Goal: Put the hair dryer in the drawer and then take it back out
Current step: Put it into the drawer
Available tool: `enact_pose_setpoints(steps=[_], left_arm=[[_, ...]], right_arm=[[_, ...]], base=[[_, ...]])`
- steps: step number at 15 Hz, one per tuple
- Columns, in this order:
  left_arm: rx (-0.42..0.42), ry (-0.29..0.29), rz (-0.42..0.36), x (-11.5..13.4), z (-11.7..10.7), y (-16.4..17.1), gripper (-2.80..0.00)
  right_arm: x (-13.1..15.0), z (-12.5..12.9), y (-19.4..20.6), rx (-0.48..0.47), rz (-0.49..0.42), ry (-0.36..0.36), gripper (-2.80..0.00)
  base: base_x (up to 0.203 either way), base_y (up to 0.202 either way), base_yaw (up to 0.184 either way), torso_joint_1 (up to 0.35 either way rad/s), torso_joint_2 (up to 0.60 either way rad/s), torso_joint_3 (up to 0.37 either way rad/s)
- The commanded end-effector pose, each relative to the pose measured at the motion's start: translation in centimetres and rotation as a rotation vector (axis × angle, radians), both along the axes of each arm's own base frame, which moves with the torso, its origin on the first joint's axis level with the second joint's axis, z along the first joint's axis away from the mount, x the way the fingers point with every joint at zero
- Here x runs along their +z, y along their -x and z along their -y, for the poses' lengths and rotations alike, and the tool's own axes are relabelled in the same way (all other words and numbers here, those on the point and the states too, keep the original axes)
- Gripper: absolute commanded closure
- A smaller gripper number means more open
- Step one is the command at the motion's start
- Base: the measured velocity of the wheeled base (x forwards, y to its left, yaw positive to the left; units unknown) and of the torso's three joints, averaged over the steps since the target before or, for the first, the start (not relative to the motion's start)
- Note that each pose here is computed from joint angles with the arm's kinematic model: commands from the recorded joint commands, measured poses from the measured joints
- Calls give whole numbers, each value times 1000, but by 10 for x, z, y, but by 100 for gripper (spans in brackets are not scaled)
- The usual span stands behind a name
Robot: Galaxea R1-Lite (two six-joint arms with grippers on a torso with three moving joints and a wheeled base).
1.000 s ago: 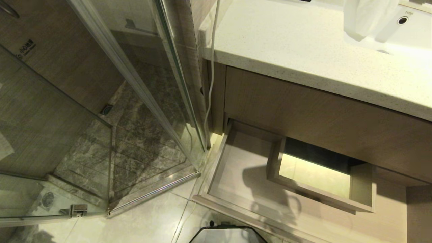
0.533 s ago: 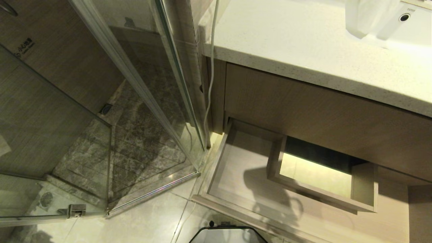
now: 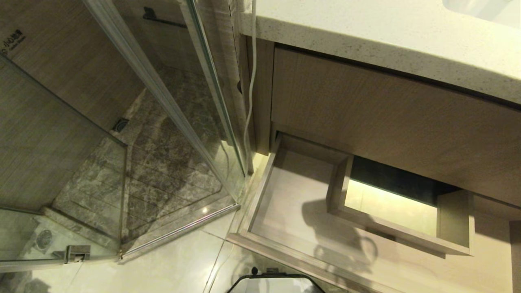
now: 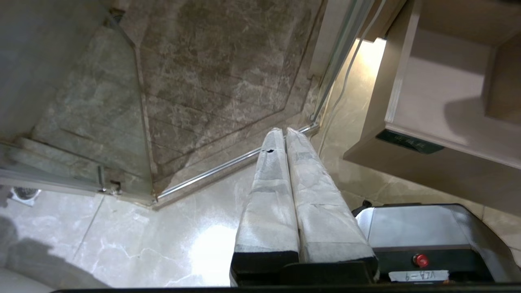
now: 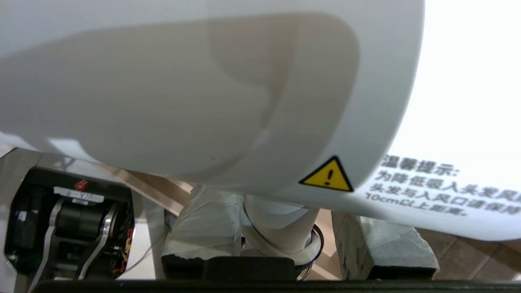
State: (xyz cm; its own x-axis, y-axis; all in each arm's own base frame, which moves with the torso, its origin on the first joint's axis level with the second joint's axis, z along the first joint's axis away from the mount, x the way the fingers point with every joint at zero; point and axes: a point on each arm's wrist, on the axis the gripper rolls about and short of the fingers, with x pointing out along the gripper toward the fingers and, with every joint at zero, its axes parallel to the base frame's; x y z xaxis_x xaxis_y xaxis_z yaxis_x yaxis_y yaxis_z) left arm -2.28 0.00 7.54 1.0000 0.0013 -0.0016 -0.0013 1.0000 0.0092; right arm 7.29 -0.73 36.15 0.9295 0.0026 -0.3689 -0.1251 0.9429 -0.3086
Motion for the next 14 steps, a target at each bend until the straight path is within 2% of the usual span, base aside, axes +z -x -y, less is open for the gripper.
enact_pose_setpoints(steps=[1,9,14], left_arm=[[0,0,0,0,0,0,0],[0,0,1,0,0,0,0],[0,0,1,0,0,0,0]], right_arm=[[-2,0,3,2,-5,1,0],[-4,-1,8,4,-5,2,0],[-15,-1,18,-26,-42,-5,0]], base=[[0,0,0,-305,553,247],[0,0,0,-293,515,222],[0,0,0,-80,136,59]])
